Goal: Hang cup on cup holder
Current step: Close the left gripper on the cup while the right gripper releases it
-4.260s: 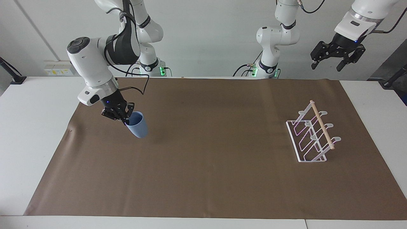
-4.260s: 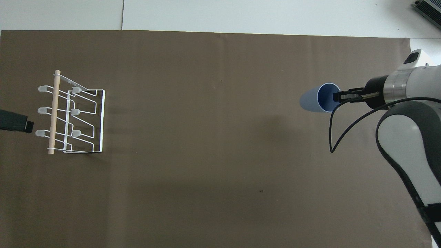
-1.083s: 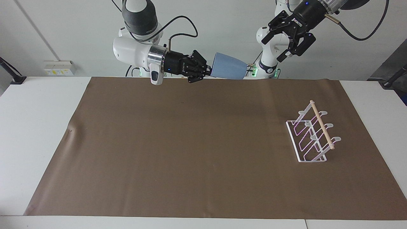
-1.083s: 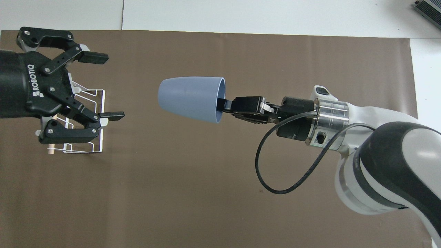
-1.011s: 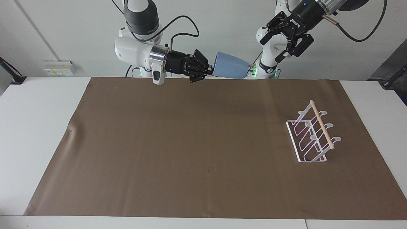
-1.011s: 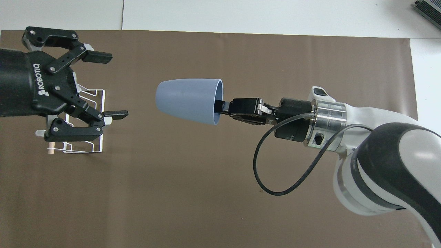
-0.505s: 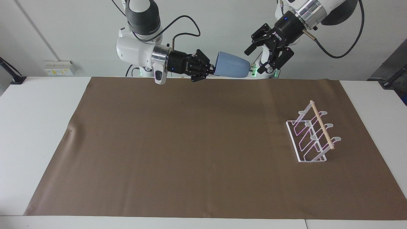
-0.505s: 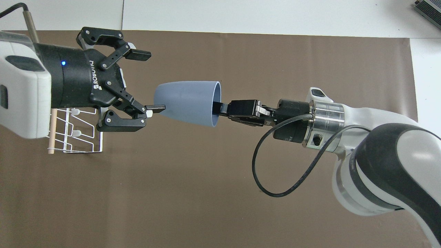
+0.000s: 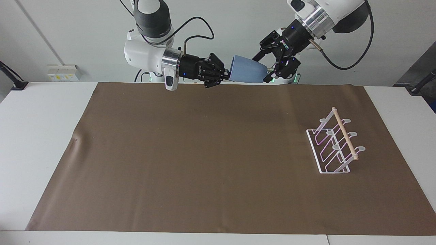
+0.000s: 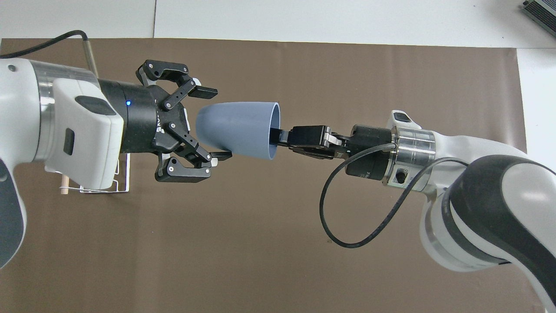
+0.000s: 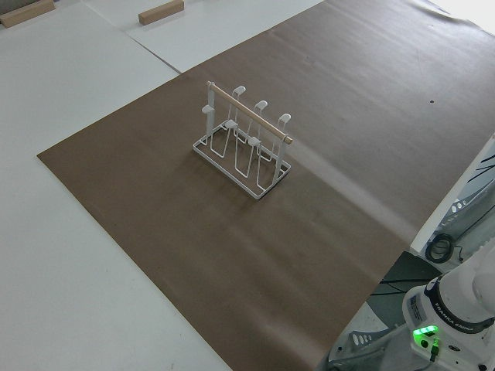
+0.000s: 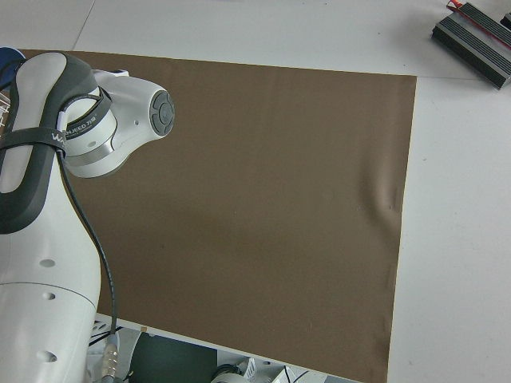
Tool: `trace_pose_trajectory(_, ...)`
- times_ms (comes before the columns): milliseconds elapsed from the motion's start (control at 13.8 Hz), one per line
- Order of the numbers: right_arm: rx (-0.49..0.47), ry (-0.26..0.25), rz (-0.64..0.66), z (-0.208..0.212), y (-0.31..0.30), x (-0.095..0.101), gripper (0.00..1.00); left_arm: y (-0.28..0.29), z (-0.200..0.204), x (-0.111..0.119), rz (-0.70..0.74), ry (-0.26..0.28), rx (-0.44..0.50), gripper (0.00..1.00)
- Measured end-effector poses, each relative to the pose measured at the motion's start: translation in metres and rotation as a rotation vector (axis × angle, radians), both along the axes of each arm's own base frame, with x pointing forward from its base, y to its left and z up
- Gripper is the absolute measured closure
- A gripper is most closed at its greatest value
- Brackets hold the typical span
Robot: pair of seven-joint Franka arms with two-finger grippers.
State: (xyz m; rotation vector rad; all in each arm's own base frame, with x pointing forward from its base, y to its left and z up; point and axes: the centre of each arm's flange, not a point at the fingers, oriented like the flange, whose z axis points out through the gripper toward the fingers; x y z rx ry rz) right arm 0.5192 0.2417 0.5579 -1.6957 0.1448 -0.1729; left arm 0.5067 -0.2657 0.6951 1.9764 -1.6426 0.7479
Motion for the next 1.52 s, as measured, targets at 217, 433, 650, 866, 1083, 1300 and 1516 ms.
trace_pose_trajectory(217, 0.002, -0.001, -0.001, 0.001, 0.000, 0.000, 0.96, -0.013, -0.006, -0.007, 0.008, -0.014, -0.008, 0.00)
trace_pose_trajectory(433, 0.004, -0.003, 0.000, 0.002, -0.001, -0.001, 0.96, -0.024, -0.006, -0.013, 0.017, -0.028, -0.019, 0.00)
trace_pose_trajectory(650, 0.004, -0.004, 0.000, 0.003, -0.001, -0.001, 0.96, -0.024, -0.006, -0.013, 0.018, -0.029, -0.019, 0.00)
trace_pose_trajectory(866, 0.008, -0.004, 0.003, 0.004, -0.003, 0.000, 0.96, -0.023, -0.004, -0.014, 0.018, -0.031, -0.020, 0.07)
trace_pose_trajectory(1083, 0.011, -0.004, 0.006, 0.004, -0.005, 0.000, 0.96, -0.024, -0.002, -0.016, 0.018, -0.033, -0.021, 0.10)
trace_pose_trajectory(1300, 0.016, 0.009, 0.005, 0.006, -0.005, -0.001, 0.96, -0.024, 0.000, -0.017, 0.019, -0.035, -0.022, 0.10)
trace_pose_trajectory(1516, 0.025, 0.026, -0.006, 0.009, -0.008, -0.001, 0.82, -0.027, 0.000, -0.020, 0.035, -0.017, -0.027, 0.19)
